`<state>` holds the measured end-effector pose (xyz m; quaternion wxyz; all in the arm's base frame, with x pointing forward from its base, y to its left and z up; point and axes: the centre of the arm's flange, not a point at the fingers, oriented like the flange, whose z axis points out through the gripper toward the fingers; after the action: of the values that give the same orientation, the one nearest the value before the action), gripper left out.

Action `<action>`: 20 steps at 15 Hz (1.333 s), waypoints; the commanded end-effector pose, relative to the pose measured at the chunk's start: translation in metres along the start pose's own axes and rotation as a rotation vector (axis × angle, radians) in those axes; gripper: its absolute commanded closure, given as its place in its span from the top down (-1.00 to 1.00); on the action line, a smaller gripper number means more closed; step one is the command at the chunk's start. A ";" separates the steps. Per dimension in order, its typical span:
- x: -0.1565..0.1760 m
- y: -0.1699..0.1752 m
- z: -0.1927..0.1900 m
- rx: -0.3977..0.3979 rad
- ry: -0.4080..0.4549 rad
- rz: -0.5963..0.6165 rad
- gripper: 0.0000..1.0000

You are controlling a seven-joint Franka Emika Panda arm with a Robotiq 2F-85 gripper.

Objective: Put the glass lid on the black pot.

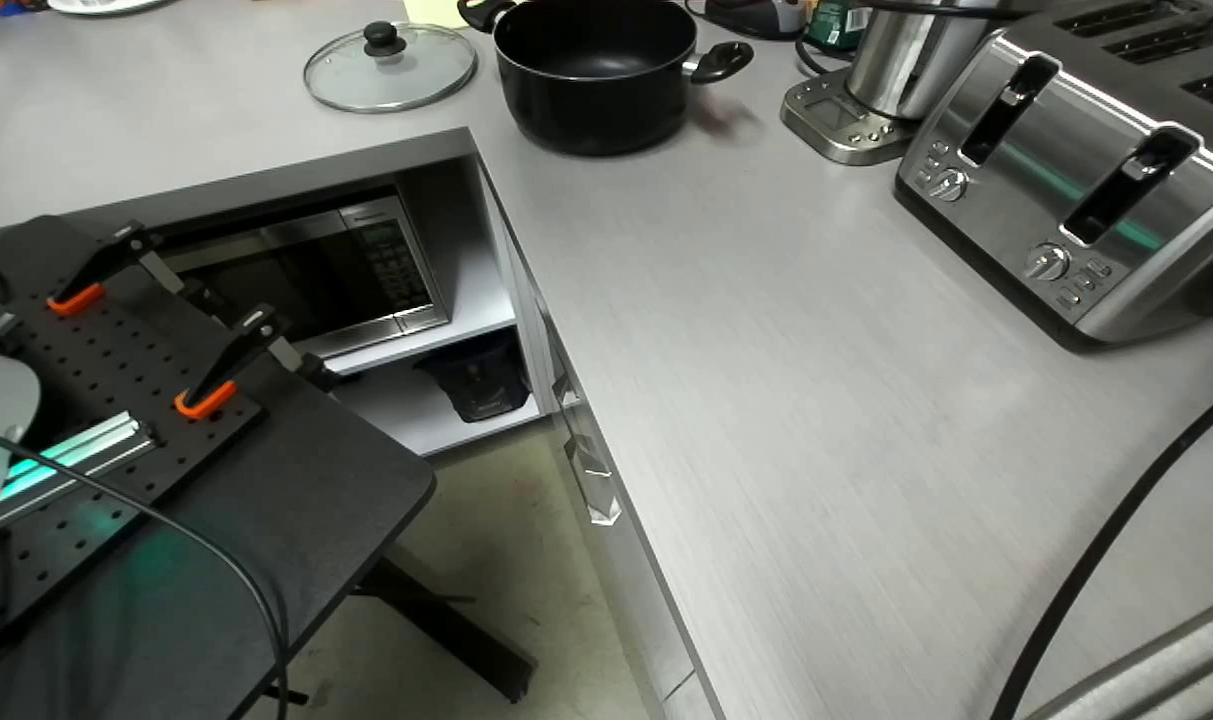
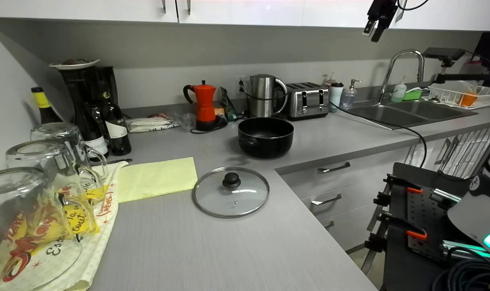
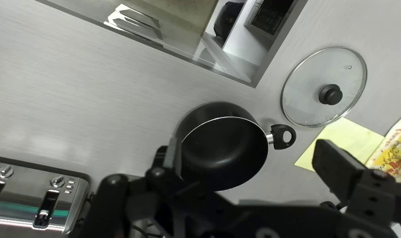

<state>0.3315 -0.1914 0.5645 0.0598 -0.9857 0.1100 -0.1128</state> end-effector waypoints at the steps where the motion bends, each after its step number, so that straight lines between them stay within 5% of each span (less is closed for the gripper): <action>1: 0.011 -0.015 0.009 -0.031 -0.034 -0.044 1.00; 11: 0.059 -0.101 0.067 -0.177 -0.195 -0.285 1.00; 20: 0.099 -0.210 0.139 -0.344 -0.342 -0.631 1.00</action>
<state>0.4694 -0.0215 0.4853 -0.0989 -0.9852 -0.1360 0.0322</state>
